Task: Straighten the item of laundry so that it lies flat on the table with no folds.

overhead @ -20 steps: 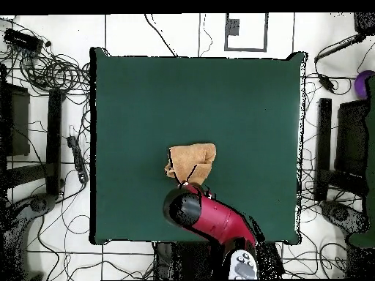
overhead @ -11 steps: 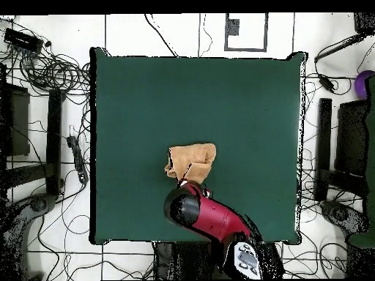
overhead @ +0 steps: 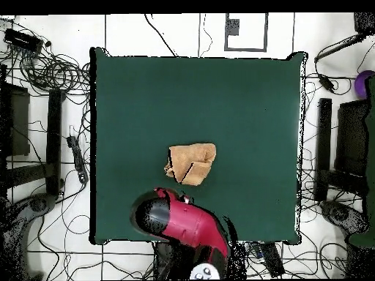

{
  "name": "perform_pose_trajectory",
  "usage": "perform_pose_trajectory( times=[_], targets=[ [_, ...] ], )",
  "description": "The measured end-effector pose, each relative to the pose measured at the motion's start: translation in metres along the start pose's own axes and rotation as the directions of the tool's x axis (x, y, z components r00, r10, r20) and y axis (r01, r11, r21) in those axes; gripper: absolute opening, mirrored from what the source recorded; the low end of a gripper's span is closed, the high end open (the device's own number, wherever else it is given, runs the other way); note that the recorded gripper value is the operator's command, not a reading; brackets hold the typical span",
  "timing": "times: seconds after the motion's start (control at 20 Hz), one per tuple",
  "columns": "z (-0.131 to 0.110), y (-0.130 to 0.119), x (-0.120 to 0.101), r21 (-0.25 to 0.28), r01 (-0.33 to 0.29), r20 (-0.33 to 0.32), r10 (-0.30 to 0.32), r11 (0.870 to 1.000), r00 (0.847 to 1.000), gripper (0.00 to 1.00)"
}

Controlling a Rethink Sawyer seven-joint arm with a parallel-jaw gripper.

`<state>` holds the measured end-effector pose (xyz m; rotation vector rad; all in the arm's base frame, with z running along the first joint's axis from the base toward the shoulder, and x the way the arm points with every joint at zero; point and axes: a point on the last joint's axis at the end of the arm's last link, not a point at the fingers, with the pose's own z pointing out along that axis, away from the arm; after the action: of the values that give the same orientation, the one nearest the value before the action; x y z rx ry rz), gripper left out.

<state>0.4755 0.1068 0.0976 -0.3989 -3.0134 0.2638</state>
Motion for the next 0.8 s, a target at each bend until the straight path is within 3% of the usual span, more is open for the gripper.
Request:
perform_pose_trajectory(
  times=[0.2,0.35,0.55,0.8],
  targets=[
    [-0.041,0.009,-0.007,-0.015,0.012,-0.074,-0.013,1.0,0.997,1.0],
    [-0.055,0.01,-0.017,-0.026,0.008,-0.078,-0.01,1.0,0.997,1.0],
    [-0.075,0.005,-0.049,-0.038,-0.006,-0.003,0.006,0.999,1.0,1.0],
    [-0.073,-0.008,-0.078,-0.04,-0.033,0.082,0.036,0.999,0.996,1.0]
  ],
)
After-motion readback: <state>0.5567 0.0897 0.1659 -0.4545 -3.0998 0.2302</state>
